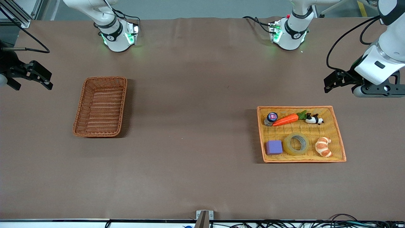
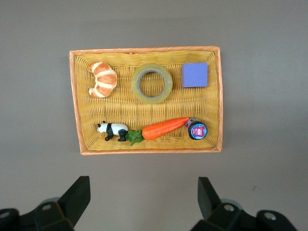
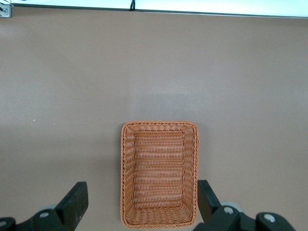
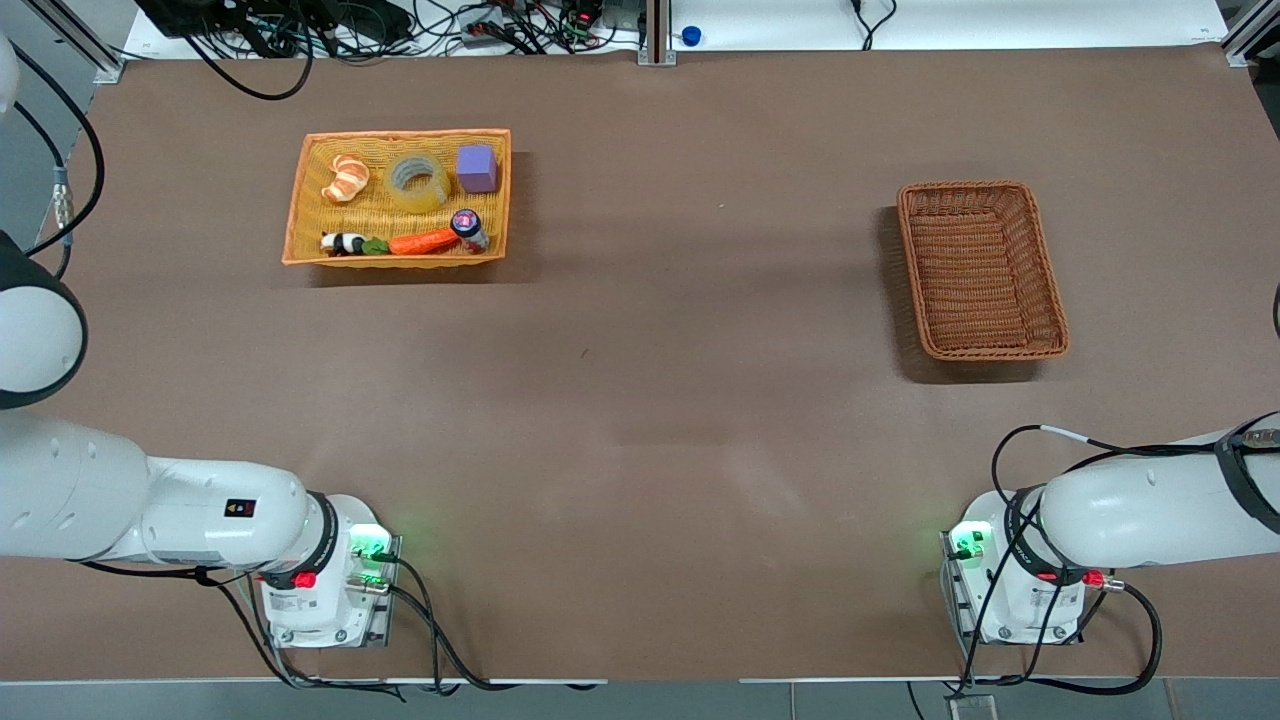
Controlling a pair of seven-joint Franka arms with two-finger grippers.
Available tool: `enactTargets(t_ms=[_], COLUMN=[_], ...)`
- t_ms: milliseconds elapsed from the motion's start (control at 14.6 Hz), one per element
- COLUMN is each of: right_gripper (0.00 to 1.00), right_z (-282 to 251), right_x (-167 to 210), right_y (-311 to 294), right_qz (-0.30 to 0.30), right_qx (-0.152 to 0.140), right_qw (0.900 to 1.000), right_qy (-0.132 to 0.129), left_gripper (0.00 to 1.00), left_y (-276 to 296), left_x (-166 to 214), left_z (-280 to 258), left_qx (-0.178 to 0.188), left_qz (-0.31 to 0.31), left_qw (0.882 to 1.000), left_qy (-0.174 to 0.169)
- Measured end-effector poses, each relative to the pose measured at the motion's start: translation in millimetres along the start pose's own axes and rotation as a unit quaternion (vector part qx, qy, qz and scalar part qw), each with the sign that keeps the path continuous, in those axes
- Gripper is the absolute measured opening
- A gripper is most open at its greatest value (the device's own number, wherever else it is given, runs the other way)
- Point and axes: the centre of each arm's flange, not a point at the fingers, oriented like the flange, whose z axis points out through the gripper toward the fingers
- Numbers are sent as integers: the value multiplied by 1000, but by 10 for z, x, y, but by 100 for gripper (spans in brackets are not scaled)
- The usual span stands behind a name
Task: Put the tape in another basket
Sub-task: 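Move the left gripper over the yellow tray toward the tape roll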
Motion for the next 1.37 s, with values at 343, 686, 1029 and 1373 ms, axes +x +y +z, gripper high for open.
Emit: enactTargets(t_ms=[343,686,1029,1373], right_gripper=[100,100,100,100], right_z=[0,1,8,23], right_x=[0,1,-6,-11], right_y=[3,16,40,93], right_qz=[0,1,4,8], right_qx=[0,0,-1,-1], right_qw=[1000,1000,1000,1000], right_qy=[0,0,-3,-8], left_gripper=[100,100,100,98], left_y=[-1,13,76,7], left_x=[9,58,130,260], left_z=[-51,30,219,575], left_qx=[-1,-1,0,1], left_qz=[0,1,6,-1], left_qw=[1000,1000,1000,999], left_qy=[6,-1,-17,-48])
